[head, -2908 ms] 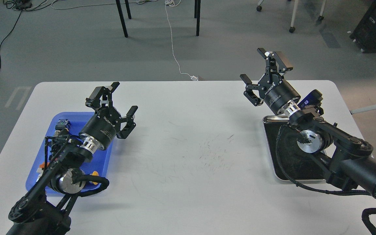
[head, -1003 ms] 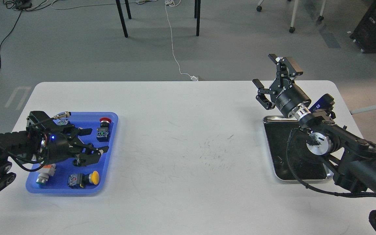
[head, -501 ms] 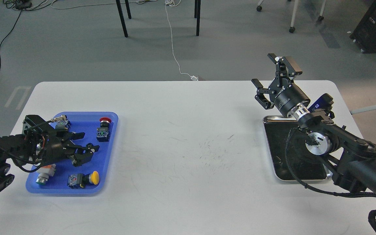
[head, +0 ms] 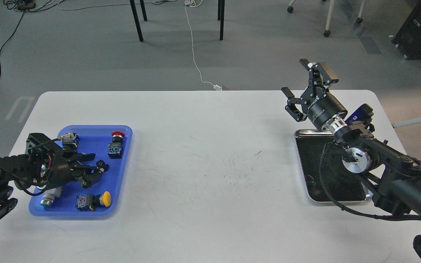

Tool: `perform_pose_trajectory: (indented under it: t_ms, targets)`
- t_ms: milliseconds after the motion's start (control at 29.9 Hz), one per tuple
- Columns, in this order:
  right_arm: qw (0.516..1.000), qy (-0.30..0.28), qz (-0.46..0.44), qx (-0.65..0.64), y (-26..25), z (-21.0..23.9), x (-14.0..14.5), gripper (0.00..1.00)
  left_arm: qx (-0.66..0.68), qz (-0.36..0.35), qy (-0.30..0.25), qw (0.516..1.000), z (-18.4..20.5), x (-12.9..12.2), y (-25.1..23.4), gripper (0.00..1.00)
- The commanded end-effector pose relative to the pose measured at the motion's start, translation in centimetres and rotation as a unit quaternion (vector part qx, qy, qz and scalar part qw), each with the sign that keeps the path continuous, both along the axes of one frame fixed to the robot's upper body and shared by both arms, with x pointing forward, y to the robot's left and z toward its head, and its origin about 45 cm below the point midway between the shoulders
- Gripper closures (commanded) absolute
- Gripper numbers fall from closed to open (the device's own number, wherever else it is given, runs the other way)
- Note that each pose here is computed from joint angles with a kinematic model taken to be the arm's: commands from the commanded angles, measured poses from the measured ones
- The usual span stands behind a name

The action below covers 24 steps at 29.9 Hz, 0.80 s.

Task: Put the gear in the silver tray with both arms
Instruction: 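Grasp a small black gear in the blue tray with the left gripper, then lift the black gear and carry it toward the table center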

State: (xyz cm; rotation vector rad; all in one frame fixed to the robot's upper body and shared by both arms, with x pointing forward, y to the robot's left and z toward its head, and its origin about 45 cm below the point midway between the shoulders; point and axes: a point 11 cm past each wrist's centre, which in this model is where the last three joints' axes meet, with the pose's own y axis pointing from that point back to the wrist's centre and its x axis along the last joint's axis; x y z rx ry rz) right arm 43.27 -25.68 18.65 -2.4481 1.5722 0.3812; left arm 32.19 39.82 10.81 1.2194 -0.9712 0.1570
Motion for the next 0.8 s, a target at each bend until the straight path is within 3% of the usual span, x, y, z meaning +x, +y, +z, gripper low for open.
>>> perform_pose_trajectory:
  t_ms: [0,201,301,401,568,769]
  targets:
    - [1.0,-0.002,0.002,0.003,0.16,0.19,0.01,0.01,0.002,0.005,0.003,1.0,-0.25,-0.03,0.26,0.42]
    - [1.0,-0.003,0.001,0.004,0.13,0.26,0.04,0.01,0.003,0.006,0.003,1.0,-0.27,-0.04,0.36,0.42]
    - [1.0,-0.003,0.001,0.005,0.17,0.28,0.04,0.01,0.005,0.008,0.004,1.0,-0.32,-0.11,0.55,0.55]
    - [1.0,-0.005,0.004,0.007,0.38,0.42,0.02,0.01,0.005,0.009,0.004,1.0,-0.33,-0.11,0.6,0.58]
    - [1.0,-0.005,0.004,0.009,0.42,0.47,0.05,0.01,0.01,0.003,0.012,1.0,-0.72,-0.49,0.56,0.74]
    - [1.0,-0.006,0.003,0.011,0.54,0.51,0.09,0.01,0.01,0.0,0.01,1.0,-0.73,-0.56,0.5,0.81]
